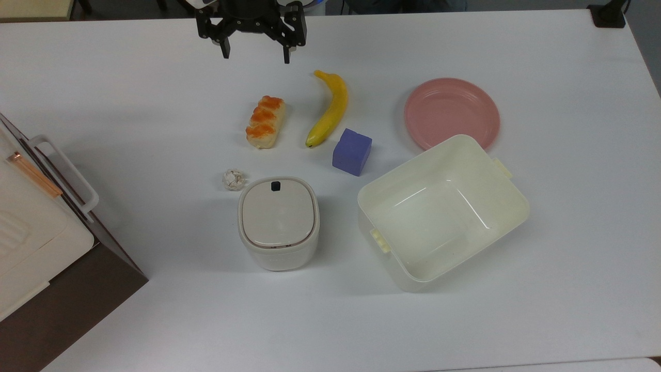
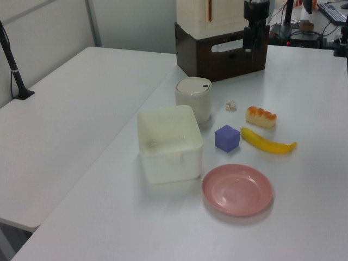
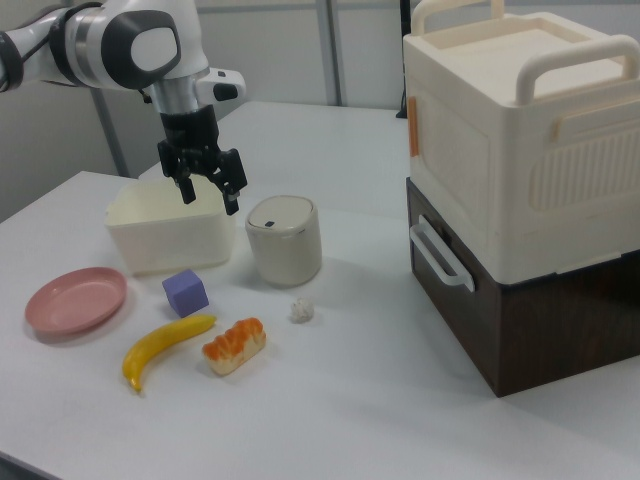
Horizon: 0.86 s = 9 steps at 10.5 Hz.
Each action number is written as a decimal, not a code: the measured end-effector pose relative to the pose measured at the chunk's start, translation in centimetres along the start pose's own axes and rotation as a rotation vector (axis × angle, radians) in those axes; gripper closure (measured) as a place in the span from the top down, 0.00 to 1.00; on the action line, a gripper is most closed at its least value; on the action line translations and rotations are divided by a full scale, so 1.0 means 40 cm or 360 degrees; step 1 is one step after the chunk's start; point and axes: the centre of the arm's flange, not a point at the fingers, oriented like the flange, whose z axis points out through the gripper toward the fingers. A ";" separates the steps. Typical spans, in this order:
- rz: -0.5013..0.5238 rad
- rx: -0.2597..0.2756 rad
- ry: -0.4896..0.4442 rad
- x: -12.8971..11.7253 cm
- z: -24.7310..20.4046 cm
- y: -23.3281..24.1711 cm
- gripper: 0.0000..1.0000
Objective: Open the trash can
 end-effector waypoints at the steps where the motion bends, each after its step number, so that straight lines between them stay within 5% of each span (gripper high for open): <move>1: -0.0006 -0.0001 -0.0006 -0.001 0.001 -0.001 1.00; 9: -0.0015 -0.0002 -0.0044 0.014 0.001 -0.010 1.00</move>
